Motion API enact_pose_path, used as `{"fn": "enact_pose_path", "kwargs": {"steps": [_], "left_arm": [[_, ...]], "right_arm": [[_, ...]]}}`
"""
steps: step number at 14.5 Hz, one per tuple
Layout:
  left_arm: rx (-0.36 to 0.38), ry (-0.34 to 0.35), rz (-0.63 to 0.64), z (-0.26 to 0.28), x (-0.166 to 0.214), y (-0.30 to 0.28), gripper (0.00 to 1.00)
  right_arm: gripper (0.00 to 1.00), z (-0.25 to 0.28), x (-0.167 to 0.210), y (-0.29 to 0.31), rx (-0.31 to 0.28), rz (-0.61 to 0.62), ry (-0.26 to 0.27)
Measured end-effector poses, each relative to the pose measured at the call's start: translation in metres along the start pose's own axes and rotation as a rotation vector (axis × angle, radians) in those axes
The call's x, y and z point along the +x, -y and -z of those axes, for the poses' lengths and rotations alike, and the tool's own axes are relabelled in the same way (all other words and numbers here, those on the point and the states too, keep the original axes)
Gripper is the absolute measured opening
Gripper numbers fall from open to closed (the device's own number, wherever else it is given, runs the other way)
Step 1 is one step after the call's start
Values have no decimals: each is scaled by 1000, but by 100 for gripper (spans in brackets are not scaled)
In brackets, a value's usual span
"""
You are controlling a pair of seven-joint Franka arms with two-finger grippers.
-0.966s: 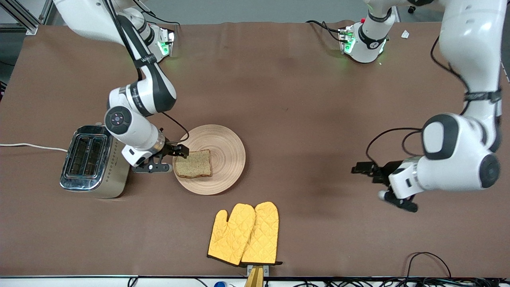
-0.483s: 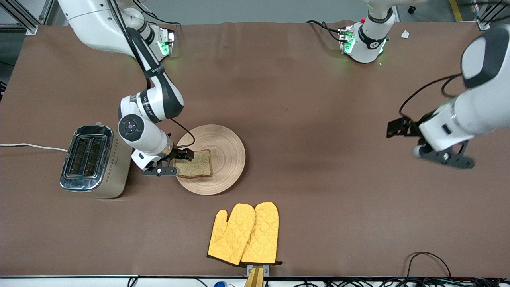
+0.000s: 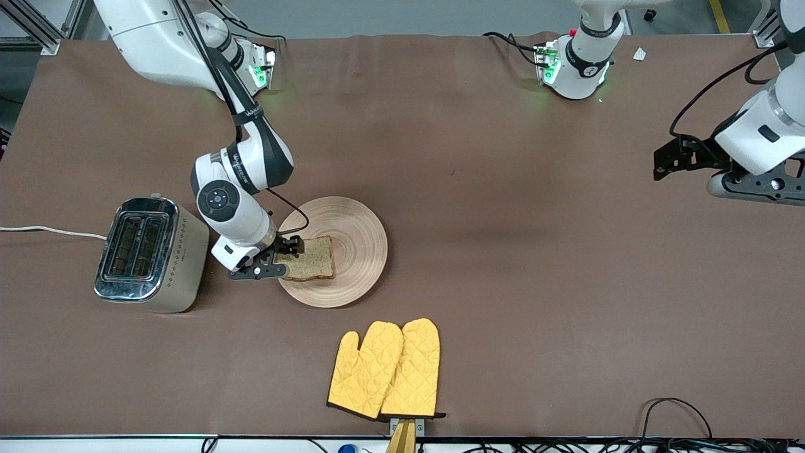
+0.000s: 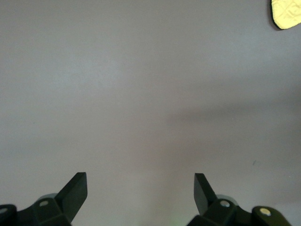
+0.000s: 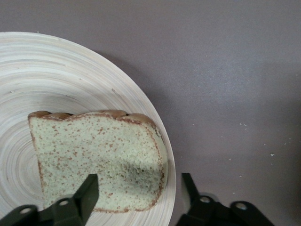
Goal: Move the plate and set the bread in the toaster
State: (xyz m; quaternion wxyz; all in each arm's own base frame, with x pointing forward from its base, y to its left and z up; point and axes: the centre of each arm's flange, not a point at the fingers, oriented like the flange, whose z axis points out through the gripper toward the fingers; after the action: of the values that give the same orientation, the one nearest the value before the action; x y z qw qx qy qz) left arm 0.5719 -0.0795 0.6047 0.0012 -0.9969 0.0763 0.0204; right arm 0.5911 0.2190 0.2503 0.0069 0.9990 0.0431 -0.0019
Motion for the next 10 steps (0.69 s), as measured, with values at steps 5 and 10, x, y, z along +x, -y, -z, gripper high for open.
{"fn": "enact_pose_path", "kwargs": {"steps": [5, 10], "left_arm": [[2, -13, -4, -8, 2, -5, 100], [4, -41, 12, 6, 2, 4, 100]], "right_arm": [[51, -8, 1, -5, -6, -8, 11], [46, -12, 3, -11, -9, -17, 14]]}}
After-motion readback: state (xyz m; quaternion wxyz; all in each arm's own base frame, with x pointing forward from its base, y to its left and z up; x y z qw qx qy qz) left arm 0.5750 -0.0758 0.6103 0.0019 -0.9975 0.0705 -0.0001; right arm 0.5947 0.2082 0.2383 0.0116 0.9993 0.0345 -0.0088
